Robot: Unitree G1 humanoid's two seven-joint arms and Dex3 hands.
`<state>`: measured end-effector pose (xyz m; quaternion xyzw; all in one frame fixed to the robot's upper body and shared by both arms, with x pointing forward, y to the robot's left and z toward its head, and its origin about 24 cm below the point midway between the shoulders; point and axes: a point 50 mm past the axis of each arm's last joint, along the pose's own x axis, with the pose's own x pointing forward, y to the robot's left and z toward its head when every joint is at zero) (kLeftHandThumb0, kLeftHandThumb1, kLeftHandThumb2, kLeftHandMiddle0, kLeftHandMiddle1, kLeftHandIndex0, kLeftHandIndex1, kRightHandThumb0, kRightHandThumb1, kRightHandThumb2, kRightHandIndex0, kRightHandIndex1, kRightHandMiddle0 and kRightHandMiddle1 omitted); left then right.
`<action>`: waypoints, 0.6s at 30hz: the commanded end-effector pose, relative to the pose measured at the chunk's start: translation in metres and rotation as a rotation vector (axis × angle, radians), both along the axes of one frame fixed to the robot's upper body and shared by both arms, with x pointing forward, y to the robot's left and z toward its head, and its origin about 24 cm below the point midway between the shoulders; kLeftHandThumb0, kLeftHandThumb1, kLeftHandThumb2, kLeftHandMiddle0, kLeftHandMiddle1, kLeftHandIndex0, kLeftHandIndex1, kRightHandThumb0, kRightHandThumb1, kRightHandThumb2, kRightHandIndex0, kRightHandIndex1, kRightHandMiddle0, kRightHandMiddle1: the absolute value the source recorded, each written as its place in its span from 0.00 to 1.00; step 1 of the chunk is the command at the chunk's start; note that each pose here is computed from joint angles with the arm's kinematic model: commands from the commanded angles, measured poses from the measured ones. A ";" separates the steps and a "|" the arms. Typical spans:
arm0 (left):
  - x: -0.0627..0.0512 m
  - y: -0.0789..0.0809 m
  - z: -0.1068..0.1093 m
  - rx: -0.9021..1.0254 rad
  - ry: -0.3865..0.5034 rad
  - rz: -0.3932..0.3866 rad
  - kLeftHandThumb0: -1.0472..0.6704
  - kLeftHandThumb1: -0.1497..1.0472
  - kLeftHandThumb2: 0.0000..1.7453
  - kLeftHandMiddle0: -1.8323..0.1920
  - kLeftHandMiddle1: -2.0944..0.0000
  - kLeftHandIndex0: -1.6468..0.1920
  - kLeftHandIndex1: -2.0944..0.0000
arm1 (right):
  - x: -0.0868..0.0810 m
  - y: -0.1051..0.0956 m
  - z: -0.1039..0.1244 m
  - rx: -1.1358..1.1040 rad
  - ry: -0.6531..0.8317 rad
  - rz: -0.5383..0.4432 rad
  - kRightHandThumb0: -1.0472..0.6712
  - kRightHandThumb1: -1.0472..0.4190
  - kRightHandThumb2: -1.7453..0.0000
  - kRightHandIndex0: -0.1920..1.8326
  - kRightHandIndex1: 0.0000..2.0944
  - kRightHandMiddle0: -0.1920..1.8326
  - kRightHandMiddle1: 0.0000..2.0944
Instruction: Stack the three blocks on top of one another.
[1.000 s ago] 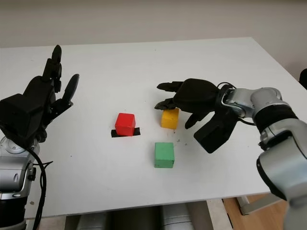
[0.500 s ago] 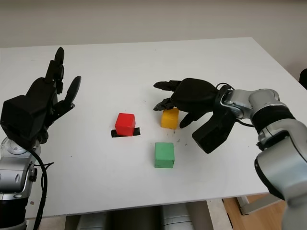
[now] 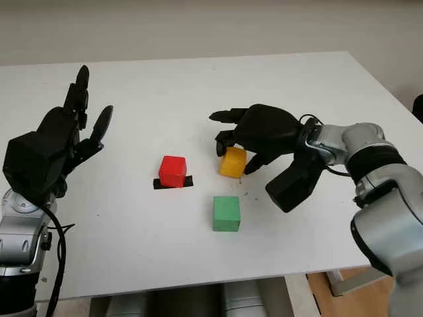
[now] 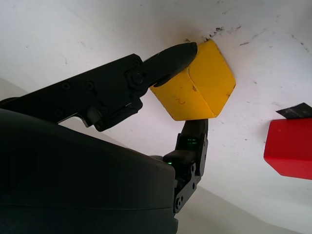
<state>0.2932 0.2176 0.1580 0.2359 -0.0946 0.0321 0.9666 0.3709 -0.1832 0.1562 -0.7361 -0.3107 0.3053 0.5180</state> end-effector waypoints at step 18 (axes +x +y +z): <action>-0.002 -0.002 -0.001 -0.009 -0.007 -0.004 0.17 1.00 0.32 0.99 0.98 0.98 0.97 | 0.010 -0.006 0.018 0.148 0.126 -0.177 0.37 0.07 0.97 0.24 0.03 0.31 0.62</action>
